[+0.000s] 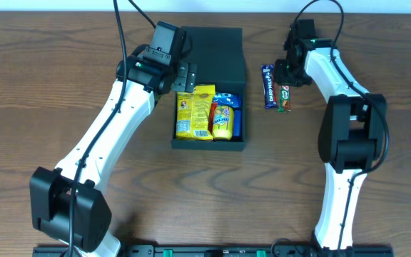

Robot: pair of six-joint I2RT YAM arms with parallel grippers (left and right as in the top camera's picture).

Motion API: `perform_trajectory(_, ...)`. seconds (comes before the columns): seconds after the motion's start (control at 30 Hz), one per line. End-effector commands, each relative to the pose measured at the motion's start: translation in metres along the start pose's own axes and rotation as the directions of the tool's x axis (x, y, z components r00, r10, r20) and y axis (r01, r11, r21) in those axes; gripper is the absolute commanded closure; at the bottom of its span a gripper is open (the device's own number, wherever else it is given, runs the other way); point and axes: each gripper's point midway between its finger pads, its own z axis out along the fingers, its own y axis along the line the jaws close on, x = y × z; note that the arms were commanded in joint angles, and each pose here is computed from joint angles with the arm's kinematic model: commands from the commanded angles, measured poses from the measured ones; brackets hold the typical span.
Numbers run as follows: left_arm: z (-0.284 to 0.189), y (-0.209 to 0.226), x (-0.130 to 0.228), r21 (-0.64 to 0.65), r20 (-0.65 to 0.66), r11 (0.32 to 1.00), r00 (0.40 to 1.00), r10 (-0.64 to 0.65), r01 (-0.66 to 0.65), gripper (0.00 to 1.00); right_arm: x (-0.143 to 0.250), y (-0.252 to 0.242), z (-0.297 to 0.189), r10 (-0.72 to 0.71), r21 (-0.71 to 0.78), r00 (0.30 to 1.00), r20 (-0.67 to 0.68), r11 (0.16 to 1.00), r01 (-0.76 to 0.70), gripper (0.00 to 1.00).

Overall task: Pack container
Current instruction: 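Grasp the red KitKat bar with the right gripper, then carry the KitKat into the green box and release it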

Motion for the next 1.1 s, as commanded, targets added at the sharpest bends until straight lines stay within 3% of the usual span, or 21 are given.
perform_trajectory(0.0, -0.001, 0.006, -0.005, -0.022, 0.011, 1.0, 1.0, 0.008, -0.008, 0.04, 0.012, 0.002, 0.014, -0.007, 0.012, 0.999, -0.043, 1.0, 0.008, 0.98)
perform_trajectory(0.3, -0.001, 0.006, -0.005, -0.022, 0.01, 1.0, 1.0, 0.015, -0.015, 0.04, 0.01, 0.002, -0.008, -0.007, 0.018, 0.997, -0.074, 1.0, 0.008, 0.99)
perform_trajectory(0.67, -0.001, 0.007, -0.005, -0.024, 0.01, 0.999, 0.999, 0.037, -0.037, 0.05, -0.023, 0.033, -0.132, -0.051, -0.004, 0.998, -0.023, 0.999, 0.051, 0.98)
perform_trajectory(0.87, 0.001, 0.025, -0.007, -0.044, 0.008, 0.999, 1.0, 0.002, -0.001, 0.05, 0.011, 0.101, -0.151, -0.048, -0.122, 0.993, -0.106, 0.992, 0.035, 0.98)
perform_trajectory(1.07, 0.004, 0.057, -0.007, -0.08, 0.005, 0.995, 0.998, -0.061, 0.062, 0.05, 0.061, 0.164, -0.141, -0.031, -0.105, 0.979, -0.201, 0.994, 0.01, 0.98)
